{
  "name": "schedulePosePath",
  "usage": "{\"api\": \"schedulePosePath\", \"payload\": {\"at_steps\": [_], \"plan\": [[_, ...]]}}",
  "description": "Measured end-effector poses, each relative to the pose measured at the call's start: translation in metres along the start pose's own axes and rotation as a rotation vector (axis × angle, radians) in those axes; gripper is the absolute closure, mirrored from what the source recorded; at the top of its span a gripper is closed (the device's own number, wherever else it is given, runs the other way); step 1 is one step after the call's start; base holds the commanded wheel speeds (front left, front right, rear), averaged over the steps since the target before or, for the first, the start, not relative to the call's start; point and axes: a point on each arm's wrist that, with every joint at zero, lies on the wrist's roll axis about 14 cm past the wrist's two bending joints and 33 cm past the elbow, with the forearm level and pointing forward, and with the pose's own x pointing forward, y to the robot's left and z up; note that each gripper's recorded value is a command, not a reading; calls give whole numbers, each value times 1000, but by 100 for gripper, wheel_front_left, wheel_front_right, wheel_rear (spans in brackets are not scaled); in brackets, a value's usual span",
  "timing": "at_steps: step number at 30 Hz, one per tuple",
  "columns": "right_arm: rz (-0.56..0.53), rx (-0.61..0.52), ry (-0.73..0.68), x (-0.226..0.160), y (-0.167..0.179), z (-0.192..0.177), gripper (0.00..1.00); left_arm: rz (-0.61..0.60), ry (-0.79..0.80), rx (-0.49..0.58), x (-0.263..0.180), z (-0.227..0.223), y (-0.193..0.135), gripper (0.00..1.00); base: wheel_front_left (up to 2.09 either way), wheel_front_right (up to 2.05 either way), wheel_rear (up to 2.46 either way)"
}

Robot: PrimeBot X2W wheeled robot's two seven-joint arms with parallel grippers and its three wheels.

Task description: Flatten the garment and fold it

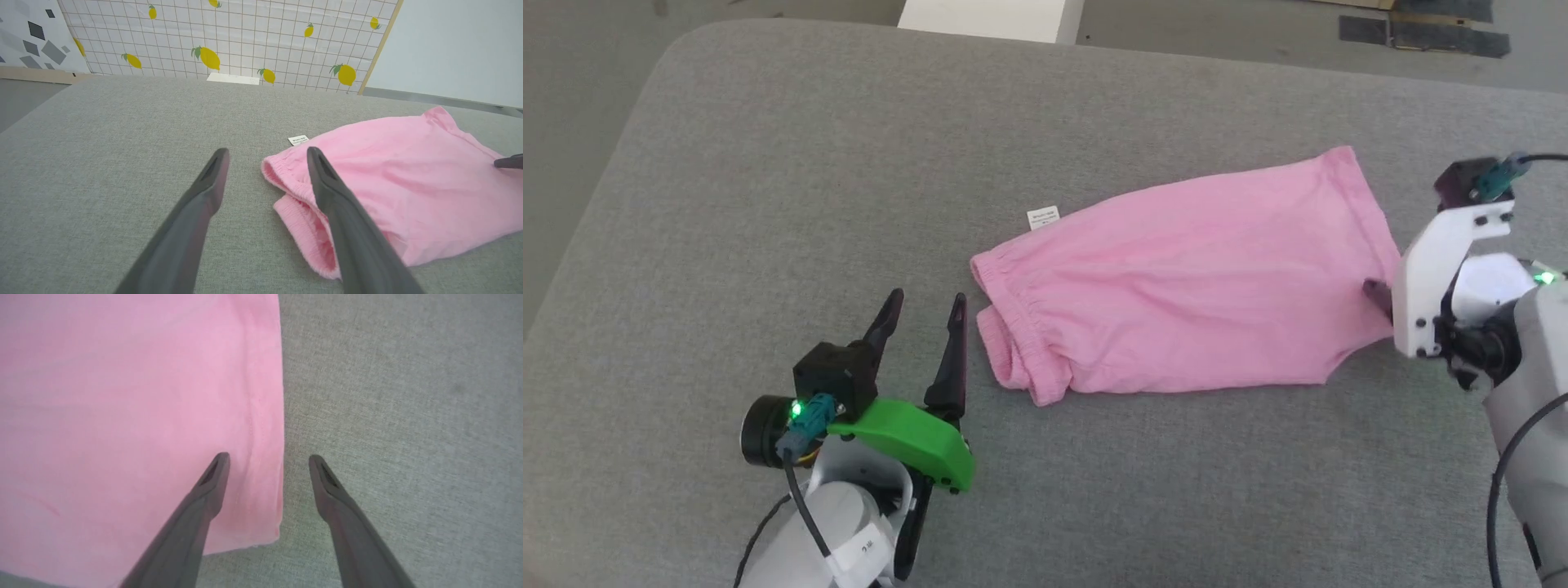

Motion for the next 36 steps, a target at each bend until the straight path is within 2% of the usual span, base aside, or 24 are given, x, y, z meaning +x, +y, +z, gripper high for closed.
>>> {"api": "schedulePosePath", "payload": {"at_steps": [3, 8, 9, 10, 11, 16, 22, 28, 32, 33, 34, 35, 36], "plan": [[6, -25, 75, 8, 4, -18, 0, 9, 19, -9, -1, -5, 2, 0, 0, 0, 0], [14, -65, 123, 20, 8, -22, 0, 32, 69, -34, -1, -18, 7, 0, 0, 0, 0], [14, -72, 138, 22, 7, -22, 61, 34, 75, -34, -1, -19, 8, 0, 0, 0, 0], [19, -69, 143, 24, 8, -21, 88, 36, 86, -38, 0, -21, 8, 0, 0, 0, 0], [25, -68, 146, 25, 9, -21, 100, 35, 104, -46, 0, -24, 7, 0, 0, 0, 0], [37, -71, 140, 26, 11, -16, 100, -6, 236, -109, 2, -37, -15, 0, 0, 0, 0], [34, -64, 125, 18, 9, -15, 100, -89, 441, -90, 1, -49, -48, 0, 0, 0, 0], [37, -50, 119, 15, 9, -19, 100, -73, 671, -31, -9, -85, -44, 0, 0, 0, 0], [42, -39, 114, 16, 9, -20, 100, -57, 717, -33, -3, -96, -39, 0, 0, 0, 0], [42, -37, 114, 17, 8, -20, 100, -63, 725, -42, -2, -98, -41, 4, 0, 0, 0], [42, -36, 112, 17, 8, -20, 100, -70, 733, -50, -1, -100, -42, 47, 0, 0, 0], [41, -34, 111, 17, 7, -21, 100, -84, 741, -52, 0, -102, -45, 69, 0, 0, 0], [42, -32, 110, 17, 7, -21, 100, -102, 743, -52, 1, -103, -50, 100, 0, 0, 0]]}}
